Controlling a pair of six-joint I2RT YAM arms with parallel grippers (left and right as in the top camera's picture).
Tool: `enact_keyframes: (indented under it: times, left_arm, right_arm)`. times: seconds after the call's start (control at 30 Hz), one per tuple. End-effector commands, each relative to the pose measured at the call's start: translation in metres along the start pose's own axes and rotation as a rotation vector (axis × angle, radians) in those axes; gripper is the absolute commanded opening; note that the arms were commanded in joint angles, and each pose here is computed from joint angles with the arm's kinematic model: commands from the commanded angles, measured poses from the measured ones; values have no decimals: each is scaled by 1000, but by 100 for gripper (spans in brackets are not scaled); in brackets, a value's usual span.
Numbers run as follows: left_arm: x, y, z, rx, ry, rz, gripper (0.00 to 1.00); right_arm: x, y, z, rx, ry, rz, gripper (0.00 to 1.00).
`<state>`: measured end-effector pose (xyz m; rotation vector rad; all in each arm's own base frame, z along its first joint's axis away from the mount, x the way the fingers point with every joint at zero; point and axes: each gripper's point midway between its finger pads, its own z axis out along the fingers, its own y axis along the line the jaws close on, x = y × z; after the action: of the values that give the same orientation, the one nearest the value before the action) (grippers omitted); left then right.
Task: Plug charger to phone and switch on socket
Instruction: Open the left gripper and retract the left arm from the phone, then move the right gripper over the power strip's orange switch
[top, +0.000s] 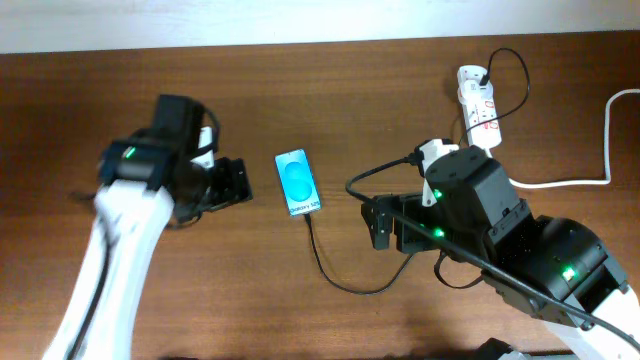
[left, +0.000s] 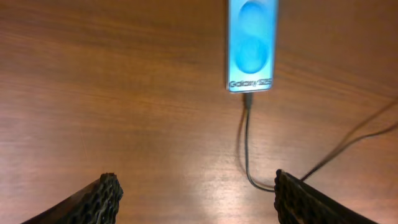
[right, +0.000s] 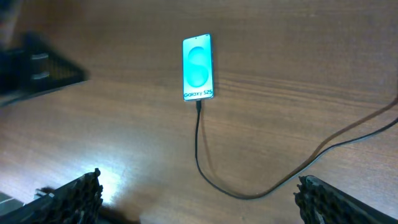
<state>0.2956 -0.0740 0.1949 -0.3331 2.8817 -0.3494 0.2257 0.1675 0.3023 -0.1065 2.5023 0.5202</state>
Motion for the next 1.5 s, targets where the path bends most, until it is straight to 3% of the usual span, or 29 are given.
enact_keyframes:
  times: [0.0,0.13,0.2,0.3,0.4,0.43,0.5,0.57,0.8,1.0,1.17,1.47]
  left_arm:
    - [18,20,-81,-42,-252,32,82]
    - [71,49,-171,-28,-605,31,99]
    - [96,73,-189,-88,-686,5,99]
    - [125,96,-181,-176,-617,-7,100]
    - [133,100,-176,-188,-577,-9,94]
    - [136,101,-174,-193,-563,-12,99]
    - [144,106,-170,-208,-524,-26,99]
    - [146,107,-171,-207,-531,-29,100]
    - [162,111,-183,-159,-635,-33,100]
    - [163,115,-166,-175,-584,-48,100]
    - [182,124,-182,-124,-742,-60,99]
    - [186,125,-182,-116,-753,-60,99]
  right_arm:
    - [-7,-7,-3,43,-37,5,98]
    - [-15,-20,-20,95,-125,8,98]
    - [-18,-25,-47,81,-212,17,98]
    - [-5,-46,-96,80,-323,76,98]
    - [12,-77,-123,186,-350,128,98]
    - [15,-81,-129,191,-354,142,98]
    - [22,-91,-137,233,-350,169,98]
    - [34,-115,-147,338,-349,267,98]
    - [30,-114,-146,344,-354,324,98]
    - [14,-119,-150,402,-421,351,98]
    - [-10,-105,-172,350,-485,375,98]
    - [-72,-131,-205,616,-519,419,98]
